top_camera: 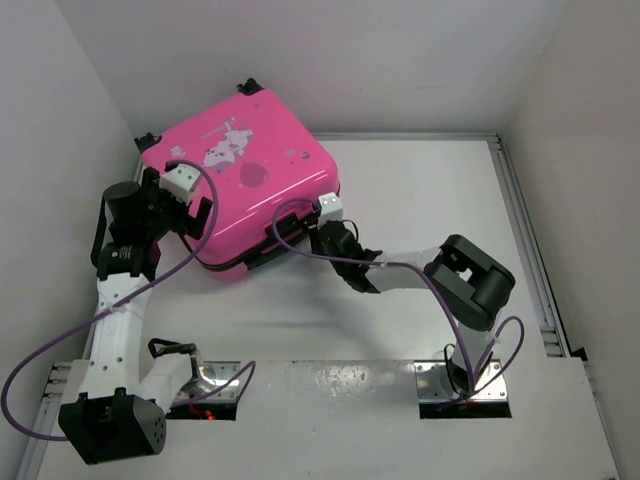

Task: Pack the luggage

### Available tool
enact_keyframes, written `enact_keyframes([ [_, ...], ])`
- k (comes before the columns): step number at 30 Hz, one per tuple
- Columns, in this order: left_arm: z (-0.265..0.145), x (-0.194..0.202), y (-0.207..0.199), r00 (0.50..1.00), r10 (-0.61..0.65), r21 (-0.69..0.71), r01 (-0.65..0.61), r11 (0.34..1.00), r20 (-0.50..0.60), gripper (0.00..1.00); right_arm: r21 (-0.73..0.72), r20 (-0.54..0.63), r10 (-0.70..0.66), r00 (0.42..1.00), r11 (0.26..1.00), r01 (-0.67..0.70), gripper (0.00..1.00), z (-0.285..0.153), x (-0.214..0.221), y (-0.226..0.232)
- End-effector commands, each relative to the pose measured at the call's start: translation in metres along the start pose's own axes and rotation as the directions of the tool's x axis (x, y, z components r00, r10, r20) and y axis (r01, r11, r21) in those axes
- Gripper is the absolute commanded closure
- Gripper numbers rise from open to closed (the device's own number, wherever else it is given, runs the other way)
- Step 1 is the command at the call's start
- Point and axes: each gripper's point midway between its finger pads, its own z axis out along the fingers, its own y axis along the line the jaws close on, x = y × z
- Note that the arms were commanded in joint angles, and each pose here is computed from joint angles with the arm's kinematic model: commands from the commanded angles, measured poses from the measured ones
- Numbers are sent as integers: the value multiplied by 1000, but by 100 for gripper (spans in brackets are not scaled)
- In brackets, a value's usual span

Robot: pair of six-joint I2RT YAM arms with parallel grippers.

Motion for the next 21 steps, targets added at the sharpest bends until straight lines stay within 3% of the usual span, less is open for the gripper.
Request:
enact_keyframes([
  [1,0,-2,4,1000,9,-20,-8,1000,18,1,-104,145,67,987,993,-52,62,-7,-49,25],
  [10,5,6,0,1000,-12,0,12,1000,0,1,-126,177,92,980,990,-70,60,-19,-59,35],
  [21,7,7,1,1000,-12,0,12,1000,0,1,-23,135,104,985,995,-102,62,8,-54,15],
])
